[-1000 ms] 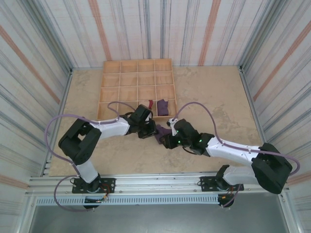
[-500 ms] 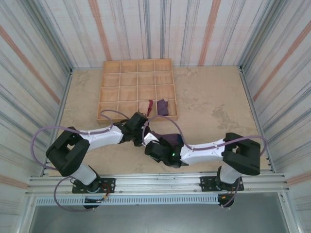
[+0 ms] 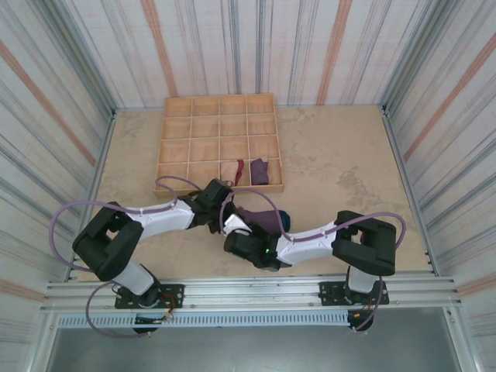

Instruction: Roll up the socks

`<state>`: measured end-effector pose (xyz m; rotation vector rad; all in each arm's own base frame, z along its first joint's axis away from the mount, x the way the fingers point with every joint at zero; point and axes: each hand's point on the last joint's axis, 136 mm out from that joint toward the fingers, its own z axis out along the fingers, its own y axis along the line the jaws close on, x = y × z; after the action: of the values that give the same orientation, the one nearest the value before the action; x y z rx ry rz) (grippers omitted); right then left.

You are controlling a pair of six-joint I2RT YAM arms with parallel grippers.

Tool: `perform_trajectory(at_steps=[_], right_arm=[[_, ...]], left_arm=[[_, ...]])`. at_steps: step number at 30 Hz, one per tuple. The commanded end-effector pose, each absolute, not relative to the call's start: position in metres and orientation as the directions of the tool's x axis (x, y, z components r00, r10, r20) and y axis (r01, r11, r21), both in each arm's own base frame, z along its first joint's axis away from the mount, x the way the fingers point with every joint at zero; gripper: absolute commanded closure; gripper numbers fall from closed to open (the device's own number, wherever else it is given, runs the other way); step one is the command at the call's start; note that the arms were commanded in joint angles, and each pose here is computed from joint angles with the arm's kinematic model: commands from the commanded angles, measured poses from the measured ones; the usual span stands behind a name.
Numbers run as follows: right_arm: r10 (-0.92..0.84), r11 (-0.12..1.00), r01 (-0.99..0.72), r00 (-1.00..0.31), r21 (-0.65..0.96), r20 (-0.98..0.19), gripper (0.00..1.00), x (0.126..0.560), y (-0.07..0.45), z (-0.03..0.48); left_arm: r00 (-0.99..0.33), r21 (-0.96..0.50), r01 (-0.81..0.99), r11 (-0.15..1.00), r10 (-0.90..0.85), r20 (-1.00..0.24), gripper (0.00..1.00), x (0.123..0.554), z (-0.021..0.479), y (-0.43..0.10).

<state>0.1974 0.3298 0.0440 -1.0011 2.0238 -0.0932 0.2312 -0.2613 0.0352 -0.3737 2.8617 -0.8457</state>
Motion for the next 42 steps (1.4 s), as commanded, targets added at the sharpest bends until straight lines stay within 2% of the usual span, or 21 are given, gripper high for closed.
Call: perform_trajectory(at_steps=[1, 4, 8, 14, 22, 26, 33, 42], right_arm=[[-0.738, 0.626, -0.656, -0.325, -0.421, -0.592, 1.00, 0.187, 0.304, 0.018], [-0.723, 0.622, -0.666, -0.286, -0.412, -0.629, 1.00, 0.183, 0.300, 0.024], [-0.724, 0.596, -0.687, -0.237, -0.415, -0.647, 1.00, 0.177, 0.298, 0.027], [-0.734, 0.553, -0.722, -0.185, -0.415, -0.654, 1.00, 0.166, 0.308, 0.026], [-0.726, 0.541, -0.744, -0.178, -0.392, -0.664, 1.00, 0.160, 0.311, 0.029], [-0.705, 0.550, -0.758, -0.195, -0.352, -0.682, 1.00, 0.158, 0.309, 0.033], [-0.663, 0.576, -0.771, -0.248, -0.271, -0.706, 1.00, 0.158, 0.302, 0.035], [-0.615, 0.614, -0.766, -0.311, -0.193, -0.724, 1.00, 0.163, 0.293, 0.036]], left_arm=[[-0.986, -0.628, -0.094, 0.773, -0.159, -0.047, 0.37, 0.220, 0.067, -0.263], [-0.994, -0.617, -0.033, 0.786, -0.090, -0.062, 0.30, 0.220, 0.085, -0.250], [-0.988, -0.603, 0.070, 0.795, -0.028, -0.152, 0.29, 0.230, 0.109, -0.235], [-0.970, -0.619, 0.215, 0.755, 0.095, -0.222, 0.29, 0.259, 0.127, -0.255], [-0.944, -0.646, 0.325, 0.691, 0.279, -0.176, 0.33, 0.287, 0.090, -0.303], [-0.907, -0.605, 0.411, 0.681, 0.371, -0.198, 0.33, 0.287, 0.077, -0.324], [-0.857, -0.563, 0.489, 0.666, 0.487, -0.169, 0.34, 0.282, 0.049, -0.352], [-0.845, -0.542, 0.482, 0.689, 0.528, -0.080, 0.41, 0.267, 0.015, -0.357]])
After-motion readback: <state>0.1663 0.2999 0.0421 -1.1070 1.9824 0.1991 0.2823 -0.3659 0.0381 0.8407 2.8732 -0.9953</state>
